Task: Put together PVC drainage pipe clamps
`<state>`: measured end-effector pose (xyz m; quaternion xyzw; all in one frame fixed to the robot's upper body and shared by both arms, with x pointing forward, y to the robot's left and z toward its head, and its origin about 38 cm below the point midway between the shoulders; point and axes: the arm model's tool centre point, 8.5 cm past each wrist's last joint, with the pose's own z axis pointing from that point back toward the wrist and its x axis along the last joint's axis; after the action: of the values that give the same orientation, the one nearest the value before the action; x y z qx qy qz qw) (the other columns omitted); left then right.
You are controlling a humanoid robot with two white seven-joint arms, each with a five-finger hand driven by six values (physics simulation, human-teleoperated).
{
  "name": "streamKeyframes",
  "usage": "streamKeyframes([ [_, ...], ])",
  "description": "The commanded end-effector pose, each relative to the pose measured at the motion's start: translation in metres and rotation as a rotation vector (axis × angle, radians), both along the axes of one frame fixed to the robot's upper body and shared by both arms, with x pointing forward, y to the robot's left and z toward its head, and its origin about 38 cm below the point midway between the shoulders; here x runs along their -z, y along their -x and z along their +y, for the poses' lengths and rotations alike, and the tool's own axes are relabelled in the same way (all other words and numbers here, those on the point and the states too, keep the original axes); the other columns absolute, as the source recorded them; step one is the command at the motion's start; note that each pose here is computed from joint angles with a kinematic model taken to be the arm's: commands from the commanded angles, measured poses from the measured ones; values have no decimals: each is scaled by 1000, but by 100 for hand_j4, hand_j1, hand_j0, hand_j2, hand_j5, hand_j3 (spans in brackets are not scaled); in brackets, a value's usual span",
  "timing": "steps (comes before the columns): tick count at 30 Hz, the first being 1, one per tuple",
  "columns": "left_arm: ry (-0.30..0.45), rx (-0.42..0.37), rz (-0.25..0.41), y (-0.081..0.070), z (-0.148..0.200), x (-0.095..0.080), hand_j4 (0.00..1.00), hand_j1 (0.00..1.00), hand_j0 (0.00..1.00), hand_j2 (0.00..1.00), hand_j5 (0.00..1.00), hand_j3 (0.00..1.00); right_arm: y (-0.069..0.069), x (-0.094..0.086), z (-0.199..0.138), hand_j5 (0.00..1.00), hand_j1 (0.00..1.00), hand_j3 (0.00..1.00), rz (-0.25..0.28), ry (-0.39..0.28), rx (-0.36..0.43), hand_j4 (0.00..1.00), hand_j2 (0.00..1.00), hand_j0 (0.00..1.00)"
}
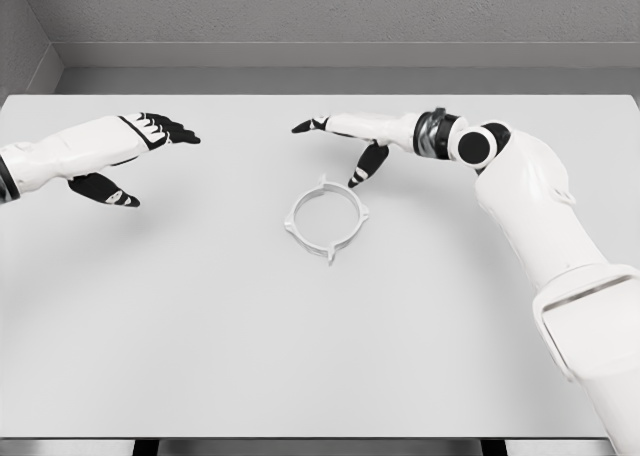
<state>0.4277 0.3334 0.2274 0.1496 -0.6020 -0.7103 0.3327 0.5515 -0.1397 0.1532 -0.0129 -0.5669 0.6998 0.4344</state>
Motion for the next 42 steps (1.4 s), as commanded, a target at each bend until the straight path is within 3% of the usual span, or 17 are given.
streamKeyframes([
  [1, 6, -2, 1, 0, 0, -1, 100, 100, 100, 100, 100, 100, 0, 1, -1, 100, 100, 100, 7, -5, 7, 100, 100, 100],
  [15, 5, 9, -7, 1, -3, -3, 100, 100, 100, 100, 100, 100, 2, 5, -2, 100, 100, 100, 10, -5, 6, 100, 100, 100],
  [20, 5, 9, -8, 1, -3, -4, 100, 100, 100, 100, 100, 100, -1, -4, 0, 100, 100, 100, -5, -14, 3, 100, 100, 100],
  [35, 3, 7, -8, 1, -2, -4, 100, 100, 100, 100, 100, 100, 1, 2, -1, 100, 100, 100, 3, -11, 3, 100, 100, 100],
  [42, 3, 7, -8, 1, -2, -4, 100, 100, 100, 100, 100, 100, -2, -5, -5, 100, 100, 100, -10, -7, 10, 100, 100, 100],
])
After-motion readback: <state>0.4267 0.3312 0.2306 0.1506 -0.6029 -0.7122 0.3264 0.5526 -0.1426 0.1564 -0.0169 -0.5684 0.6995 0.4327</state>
